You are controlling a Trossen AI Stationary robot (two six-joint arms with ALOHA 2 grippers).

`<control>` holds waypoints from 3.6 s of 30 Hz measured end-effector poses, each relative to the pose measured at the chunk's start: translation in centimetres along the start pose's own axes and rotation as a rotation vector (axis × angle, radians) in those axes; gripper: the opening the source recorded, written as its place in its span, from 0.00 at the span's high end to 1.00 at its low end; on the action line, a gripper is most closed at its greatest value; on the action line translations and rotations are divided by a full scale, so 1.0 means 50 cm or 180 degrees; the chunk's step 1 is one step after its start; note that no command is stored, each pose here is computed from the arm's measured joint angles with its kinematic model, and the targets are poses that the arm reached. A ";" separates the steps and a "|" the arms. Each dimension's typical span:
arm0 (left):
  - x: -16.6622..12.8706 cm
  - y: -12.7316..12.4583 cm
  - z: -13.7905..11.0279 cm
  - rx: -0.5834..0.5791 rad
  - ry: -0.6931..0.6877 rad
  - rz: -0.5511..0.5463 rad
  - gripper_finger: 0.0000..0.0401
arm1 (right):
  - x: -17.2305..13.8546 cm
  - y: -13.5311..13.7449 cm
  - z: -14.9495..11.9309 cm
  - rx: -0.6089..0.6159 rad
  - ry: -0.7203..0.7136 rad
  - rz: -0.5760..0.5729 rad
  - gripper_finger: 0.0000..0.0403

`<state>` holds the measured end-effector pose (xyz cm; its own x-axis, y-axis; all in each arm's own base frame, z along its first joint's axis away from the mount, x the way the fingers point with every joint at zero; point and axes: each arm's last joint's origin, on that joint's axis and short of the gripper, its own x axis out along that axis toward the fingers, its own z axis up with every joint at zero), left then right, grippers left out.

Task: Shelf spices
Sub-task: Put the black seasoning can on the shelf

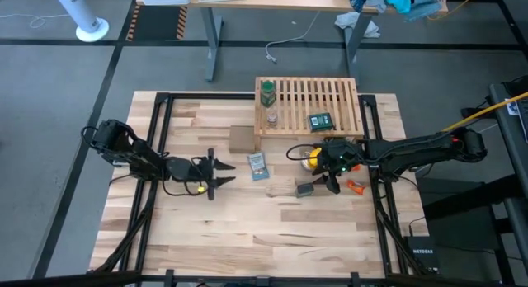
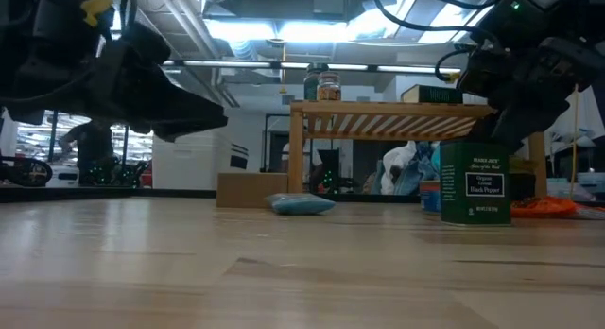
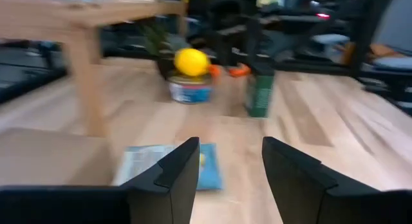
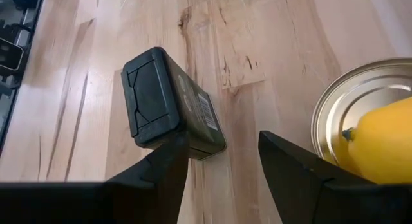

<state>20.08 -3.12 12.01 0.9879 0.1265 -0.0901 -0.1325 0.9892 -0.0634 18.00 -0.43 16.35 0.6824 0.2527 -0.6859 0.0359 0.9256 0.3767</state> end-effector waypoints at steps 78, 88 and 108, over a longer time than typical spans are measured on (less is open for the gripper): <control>0.014 0.100 0.039 0.0246 -0.0401 -0.1611 0.59 | 0.031 -0.033 -0.080 -0.0680 -0.0533 -0.0110 0.52; 0.014 0.099 0.039 0.0117 -0.0364 -0.1619 0.59 | 0.036 -0.037 -0.116 -0.0693 -0.0522 0.0265 0.52; 0.013 0.097 0.046 -0.0032 -0.0438 -0.1650 0.59 | 0.039 0.047 -0.135 -0.1311 -0.0872 -0.0101 0.52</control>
<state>20.27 1.95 13.94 0.9253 -0.3691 0.0867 0.3755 0.9238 -0.0746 14.49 4.15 11.71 0.8544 0.1904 -0.4835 -0.1940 0.9800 0.0430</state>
